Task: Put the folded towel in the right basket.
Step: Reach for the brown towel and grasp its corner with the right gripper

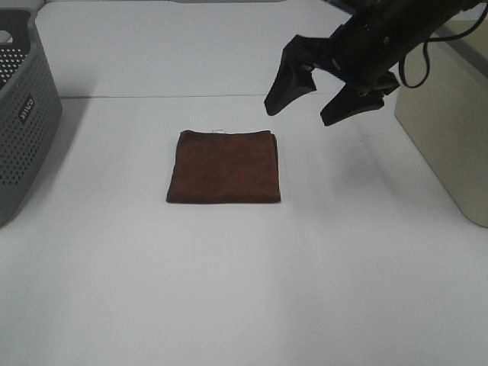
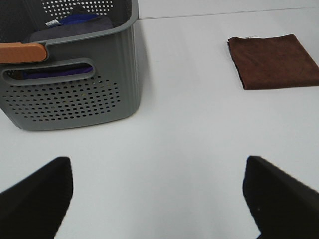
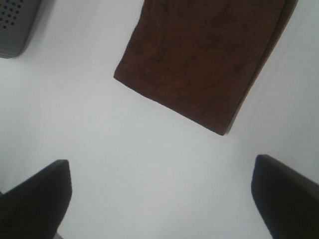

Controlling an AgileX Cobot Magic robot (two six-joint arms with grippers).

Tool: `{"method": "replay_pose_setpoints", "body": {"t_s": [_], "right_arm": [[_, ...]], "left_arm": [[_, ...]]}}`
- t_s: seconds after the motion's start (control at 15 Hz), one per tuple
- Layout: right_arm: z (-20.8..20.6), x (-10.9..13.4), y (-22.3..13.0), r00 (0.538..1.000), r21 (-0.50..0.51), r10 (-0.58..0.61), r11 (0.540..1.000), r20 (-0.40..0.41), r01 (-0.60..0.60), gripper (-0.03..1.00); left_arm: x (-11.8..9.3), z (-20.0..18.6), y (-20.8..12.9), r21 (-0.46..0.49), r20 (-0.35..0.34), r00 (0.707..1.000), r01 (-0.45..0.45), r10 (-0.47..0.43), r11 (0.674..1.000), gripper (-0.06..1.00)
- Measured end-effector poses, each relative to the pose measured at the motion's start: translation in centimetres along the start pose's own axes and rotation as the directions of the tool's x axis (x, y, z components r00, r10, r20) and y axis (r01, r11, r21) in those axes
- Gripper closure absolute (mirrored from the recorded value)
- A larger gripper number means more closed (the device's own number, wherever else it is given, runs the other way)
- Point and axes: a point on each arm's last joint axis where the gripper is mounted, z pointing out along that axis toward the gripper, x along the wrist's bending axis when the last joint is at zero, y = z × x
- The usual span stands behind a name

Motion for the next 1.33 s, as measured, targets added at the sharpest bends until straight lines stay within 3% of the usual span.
{"method": "replay_pose_setpoints", "body": {"t_s": [0.07,0.33,0.73,1.33], "right_arm": [[3.3,-1.5,0.9,1.000,0.044,0.021,0.999,0.002,-0.021,0.06],[8.8,-3.8,3.1,1.000,0.111,0.026,0.994,-0.013,-0.024,0.06],[13.7,-6.7,3.8,0.994,0.231,0.089,0.970,-0.059,-0.073,0.06],[16.2,-7.3,3.9,0.979,0.154,0.180,0.974,-0.094,-0.164,0.07]], "left_arm": [[0.0,0.0,0.0,0.000,0.000,1.000,0.000,0.000,1.000,0.07],[0.0,0.0,0.0,0.000,0.000,1.000,0.000,0.000,1.000,0.07],[0.0,0.0,0.0,0.000,0.000,1.000,0.000,0.000,1.000,0.07],[0.0,0.0,0.0,0.000,0.000,1.000,0.000,0.000,1.000,0.07]]}}
